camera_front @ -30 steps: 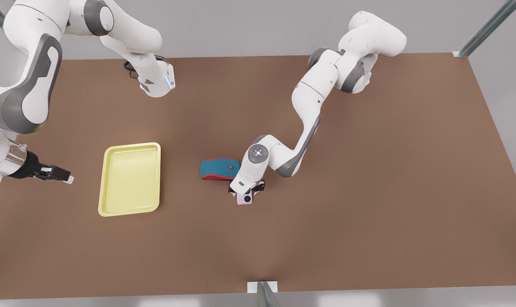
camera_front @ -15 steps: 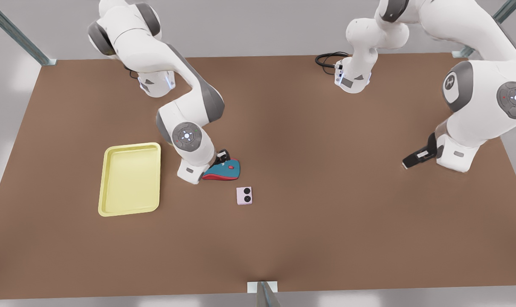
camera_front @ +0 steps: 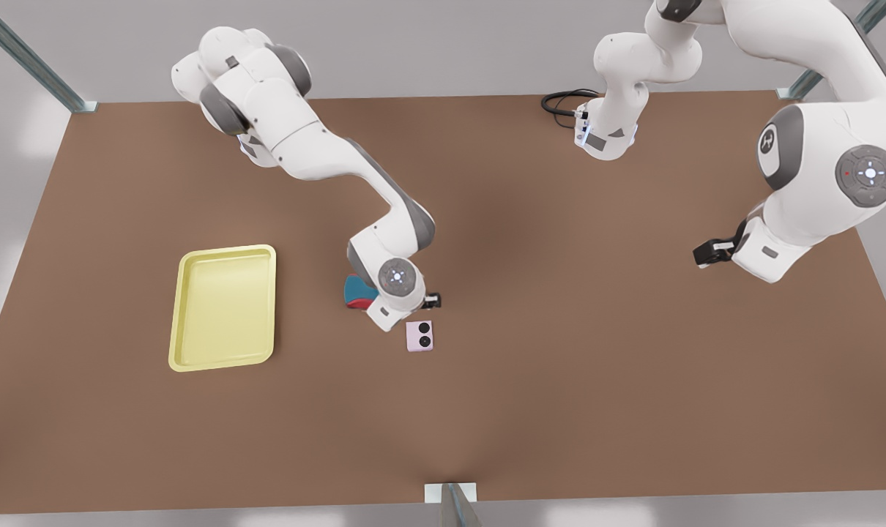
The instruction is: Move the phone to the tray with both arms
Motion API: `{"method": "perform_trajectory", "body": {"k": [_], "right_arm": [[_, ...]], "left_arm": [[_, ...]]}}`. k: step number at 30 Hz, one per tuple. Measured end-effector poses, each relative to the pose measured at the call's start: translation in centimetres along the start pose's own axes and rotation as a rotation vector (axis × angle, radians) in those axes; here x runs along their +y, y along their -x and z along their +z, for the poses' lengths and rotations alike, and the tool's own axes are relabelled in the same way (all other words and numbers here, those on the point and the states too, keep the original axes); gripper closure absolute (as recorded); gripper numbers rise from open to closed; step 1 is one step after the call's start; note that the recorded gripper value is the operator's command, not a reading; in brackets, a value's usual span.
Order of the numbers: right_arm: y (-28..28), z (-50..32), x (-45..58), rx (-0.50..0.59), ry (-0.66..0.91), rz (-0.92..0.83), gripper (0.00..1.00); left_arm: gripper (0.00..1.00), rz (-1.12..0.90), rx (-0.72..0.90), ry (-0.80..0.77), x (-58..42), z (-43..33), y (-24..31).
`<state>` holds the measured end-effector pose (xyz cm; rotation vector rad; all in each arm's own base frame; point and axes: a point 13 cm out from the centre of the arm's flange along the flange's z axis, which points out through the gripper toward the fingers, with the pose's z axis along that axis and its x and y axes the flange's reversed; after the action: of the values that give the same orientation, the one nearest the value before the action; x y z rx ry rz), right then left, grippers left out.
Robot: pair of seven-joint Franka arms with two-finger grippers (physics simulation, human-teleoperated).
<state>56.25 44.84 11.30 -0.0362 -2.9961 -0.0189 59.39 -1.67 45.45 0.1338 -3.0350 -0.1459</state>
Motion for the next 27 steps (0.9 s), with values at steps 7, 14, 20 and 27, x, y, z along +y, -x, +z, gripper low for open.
{"method": "perform_trajectory", "body": {"k": [7,14,20,27], "right_arm": [[2.9,3.8,1.5,-0.053,0.040,0.106,0.00],[4.1,7.2,1.5,-0.064,0.053,0.173,0.00],[4.9,7.4,1.1,-0.077,0.066,0.201,0.00],[4.8,7.8,1.4,-0.092,0.057,0.196,0.00]], "left_arm": [[0.00,0.069,0.001,0.002,0.0,0.4,0.3],[0.00,0.116,0.006,0.003,-0.1,0.9,0.5],[0.00,0.143,0.005,0.002,-0.1,0.9,0.6],[0.00,0.164,0.003,0.001,-0.1,0.8,0.6]]}}
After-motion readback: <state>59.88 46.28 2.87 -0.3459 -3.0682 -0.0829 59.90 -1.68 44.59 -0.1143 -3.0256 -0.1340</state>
